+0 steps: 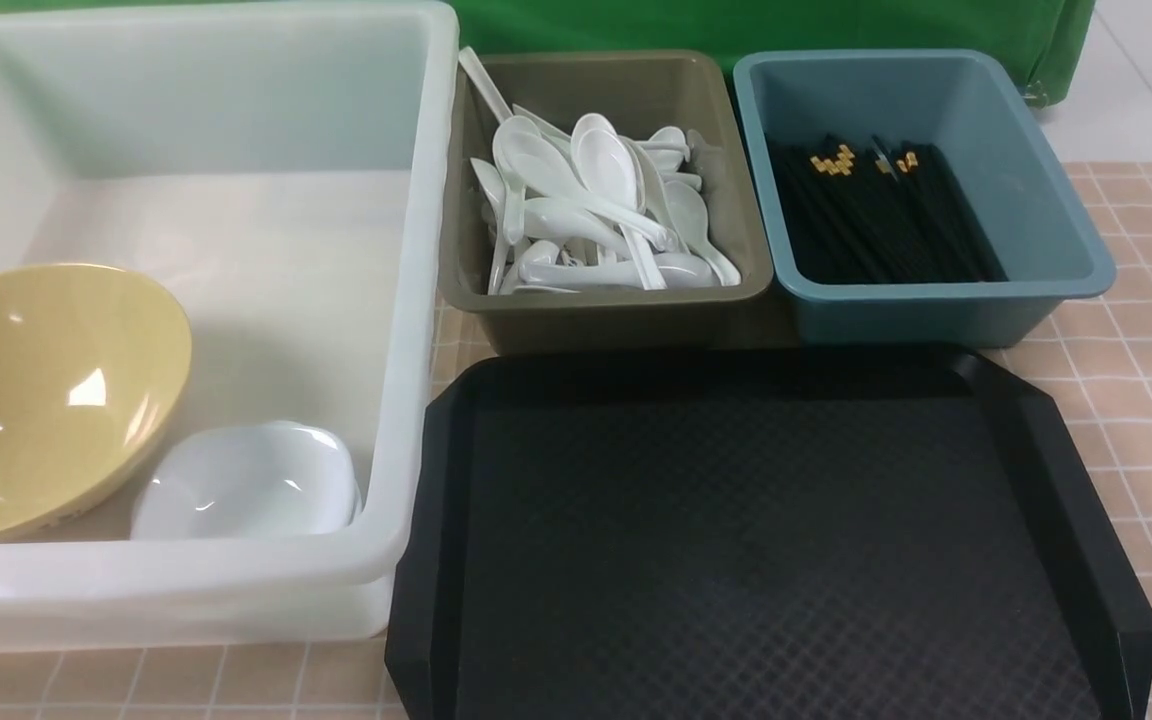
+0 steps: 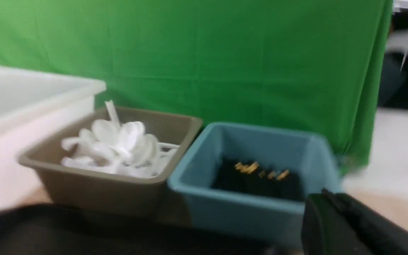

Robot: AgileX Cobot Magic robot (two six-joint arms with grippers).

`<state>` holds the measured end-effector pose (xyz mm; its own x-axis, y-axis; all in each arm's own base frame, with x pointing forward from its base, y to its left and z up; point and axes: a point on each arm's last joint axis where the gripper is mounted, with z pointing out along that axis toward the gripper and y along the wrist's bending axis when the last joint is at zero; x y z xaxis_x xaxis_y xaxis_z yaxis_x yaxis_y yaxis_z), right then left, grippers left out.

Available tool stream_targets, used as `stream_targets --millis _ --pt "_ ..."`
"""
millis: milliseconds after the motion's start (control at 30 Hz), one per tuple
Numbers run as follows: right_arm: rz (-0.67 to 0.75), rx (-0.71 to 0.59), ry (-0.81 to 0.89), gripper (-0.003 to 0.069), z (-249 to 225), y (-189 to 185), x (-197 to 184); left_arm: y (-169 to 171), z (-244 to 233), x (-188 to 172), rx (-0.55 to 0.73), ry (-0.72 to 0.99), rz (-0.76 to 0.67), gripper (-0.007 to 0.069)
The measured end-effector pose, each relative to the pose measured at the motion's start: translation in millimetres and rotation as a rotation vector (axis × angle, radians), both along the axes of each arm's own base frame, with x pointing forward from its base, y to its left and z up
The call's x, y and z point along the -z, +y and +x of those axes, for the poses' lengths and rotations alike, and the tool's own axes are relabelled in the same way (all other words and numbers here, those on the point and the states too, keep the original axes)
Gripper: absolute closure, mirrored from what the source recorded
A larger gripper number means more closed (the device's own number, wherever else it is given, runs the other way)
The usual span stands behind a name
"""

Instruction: On brown table put chopsticks spoon bowls plates into blue grey white boxes.

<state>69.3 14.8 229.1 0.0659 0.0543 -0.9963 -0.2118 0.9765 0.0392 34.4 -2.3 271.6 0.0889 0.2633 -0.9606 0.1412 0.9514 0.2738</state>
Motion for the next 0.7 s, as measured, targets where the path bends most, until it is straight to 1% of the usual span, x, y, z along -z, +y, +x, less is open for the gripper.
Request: stream_targets --millis 67,133,167,300,467,500,567,600,633,700 --pt "0.125 -0.01 0.021 0.0623 -5.4 -1.2 15.3 0.0 0.1 0.3 0.0 0.001 0.0 0.0621" --pt "0.183 -0.014 0.052 0.0622 -9.9 -2.1 22.6 0.0 0.1 0.2 0.0 0.001 0.0 0.0621" --pt "0.191 -0.014 0.064 0.0622 -11.4 -2.4 24.1 0.0 0.1 0.2 0.0 0.001 0.0 0.0621" --pt "0.169 0.0 0.211 0.0622 -14.2 -2.9 39.3 0.0 0.1 0.3 0.0 0.002 0.0 0.0621" --pt "0.158 0.035 0.258 0.0622 -14.5 -4.6 44.6 0.0 0.1 0.3 0.0 0.002 0.0 0.0621" --pt "0.141 0.047 0.256 0.0622 -14.4 -5.3 44.9 0.0 0.1 0.3 0.0 0.001 0.0 0.0621" --pt "0.051 0.075 0.241 0.0622 -14.2 -7.0 45.1 0.0 0.1 0.3 0.0 0.001 0.0 0.0621" --pt "0.041 0.077 0.24 0.0622 -14.1 -7.2 45.1 0.0 0.1 0.3 0.0 0.001 0.0 0.0621" --pt "-0.031 0.082 0.228 0.0622 -14.1 -7.6 45.2 0.0 0.1 0.3 0.0 0.001 0.0 0.0621" --pt "-0.093 0.081 0.221 0.062 -14.1 -7.6 45.6 0.0 0.1 0.3 0.0 0.001 0.0 0.0621"
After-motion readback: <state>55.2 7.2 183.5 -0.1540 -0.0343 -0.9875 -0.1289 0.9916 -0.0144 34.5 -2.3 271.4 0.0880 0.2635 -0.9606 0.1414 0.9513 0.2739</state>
